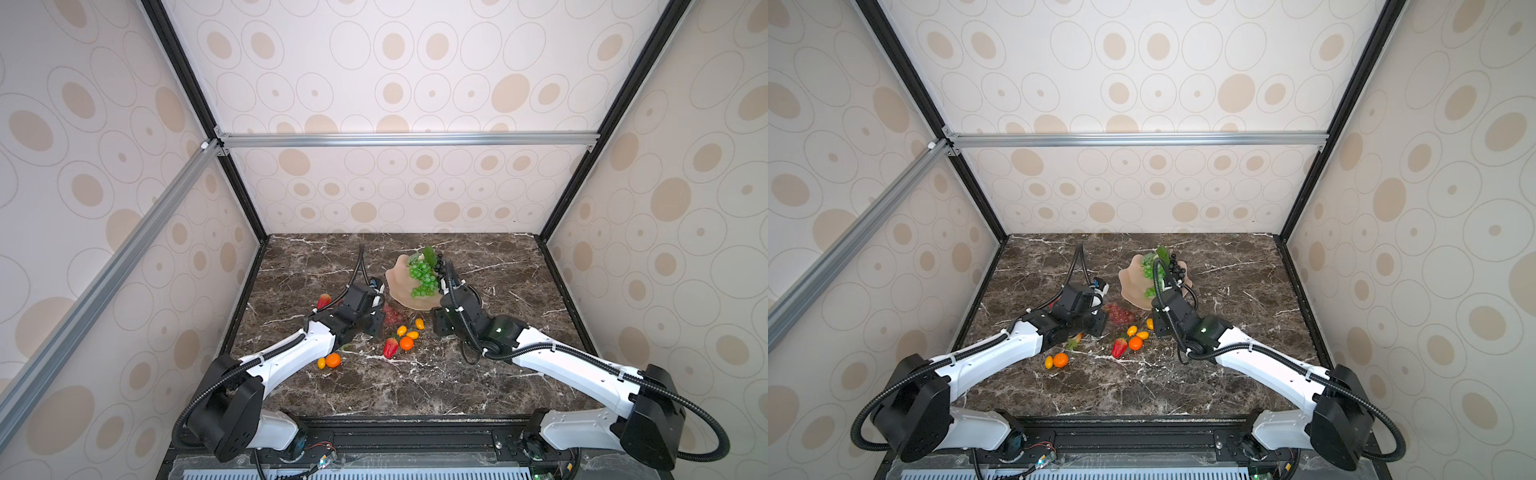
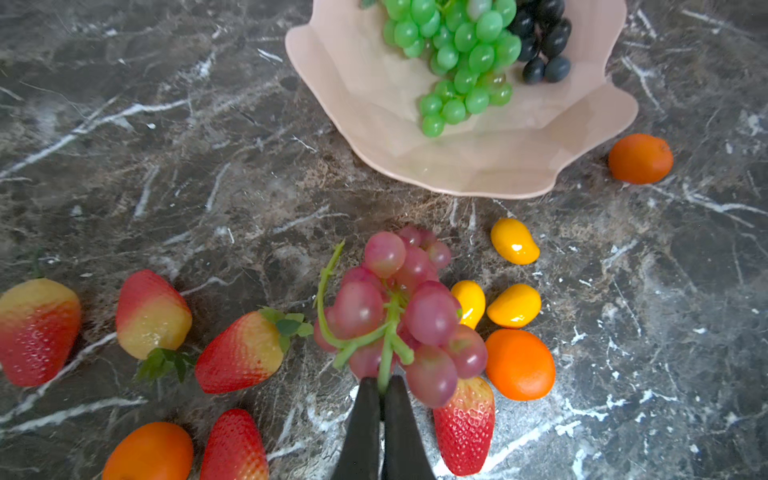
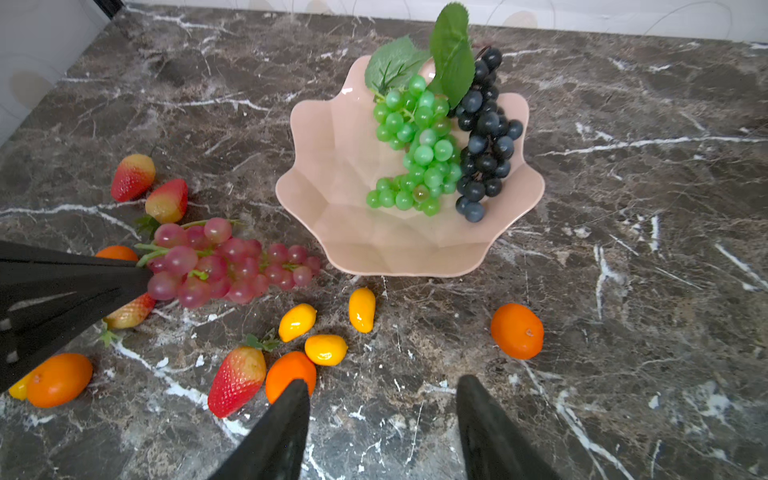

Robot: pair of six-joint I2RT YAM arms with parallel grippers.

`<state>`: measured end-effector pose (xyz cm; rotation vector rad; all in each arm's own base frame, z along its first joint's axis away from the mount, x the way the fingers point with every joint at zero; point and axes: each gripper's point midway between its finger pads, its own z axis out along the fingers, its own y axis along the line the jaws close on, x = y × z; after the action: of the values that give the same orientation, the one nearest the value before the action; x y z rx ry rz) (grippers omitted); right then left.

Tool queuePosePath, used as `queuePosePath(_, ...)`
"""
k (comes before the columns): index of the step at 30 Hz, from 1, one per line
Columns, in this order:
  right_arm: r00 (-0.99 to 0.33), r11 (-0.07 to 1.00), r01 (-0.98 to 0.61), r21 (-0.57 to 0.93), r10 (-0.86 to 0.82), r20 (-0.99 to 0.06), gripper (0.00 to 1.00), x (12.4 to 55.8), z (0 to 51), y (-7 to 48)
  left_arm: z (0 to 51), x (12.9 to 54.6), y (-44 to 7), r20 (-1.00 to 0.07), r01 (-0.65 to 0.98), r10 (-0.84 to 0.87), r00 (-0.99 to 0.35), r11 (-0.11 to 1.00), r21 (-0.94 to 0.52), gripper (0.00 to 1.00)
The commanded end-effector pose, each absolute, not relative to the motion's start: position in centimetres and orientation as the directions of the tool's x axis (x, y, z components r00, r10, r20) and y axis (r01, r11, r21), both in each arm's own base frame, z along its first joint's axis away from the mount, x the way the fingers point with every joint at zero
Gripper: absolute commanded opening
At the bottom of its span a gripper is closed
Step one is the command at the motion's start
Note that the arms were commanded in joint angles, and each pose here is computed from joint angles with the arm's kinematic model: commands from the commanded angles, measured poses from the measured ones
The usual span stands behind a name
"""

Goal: Place and organize the fake fruits in the fruit bowl
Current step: 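Close the left gripper on the red grape stem and lift it, then carry the red grapes with the left gripper over the pink bowl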

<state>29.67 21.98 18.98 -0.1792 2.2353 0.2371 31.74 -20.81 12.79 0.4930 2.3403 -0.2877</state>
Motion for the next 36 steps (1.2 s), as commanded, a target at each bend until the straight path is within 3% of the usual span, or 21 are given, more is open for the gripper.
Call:
queuePosePath(1,-0.578,0.976,-0.164,0.143,0.022,-0.815,0.61,30.4,20.2,21.1,15.5,32.2,-21.1,-0.733,0.427,0.255,-0.631,0.903,-0.053,0.00)
queuePosePath(11,-0.615,0.880,-0.254,0.401,0.173,-0.769,0.64,30.9,20.8,21.7,23.0,33.0,-21.5,-0.817,0.451,0.267,-0.511,0.892,0.009,0.00)
queuePosePath(15,-0.610,0.859,-0.249,0.447,0.220,-0.762,0.74,31.4,21.4,20.7,26.5,32.8,-22.0,-0.857,0.487,0.262,-0.444,0.873,0.015,0.00)
queuePosePath(22,-0.679,0.726,-0.299,0.619,0.294,-0.673,0.74,32.0,21.6,20.2,30.9,33.2,-24.7,-0.903,0.586,0.246,-0.351,0.810,-0.007,0.00)
queuePosePath(27,-0.674,0.671,-0.316,0.671,0.339,-0.656,0.75,32.3,21.9,19.3,31.5,34.7,-26.6,-0.907,0.614,0.251,-0.339,0.789,-0.011,0.00)
queuePosePath(36,-0.667,0.708,-0.290,0.644,0.333,-0.666,0.76,32.4,21.5,17.9,28.9,37.9,-30.3,-0.890,0.658,0.276,-0.362,0.753,-0.034,0.00)
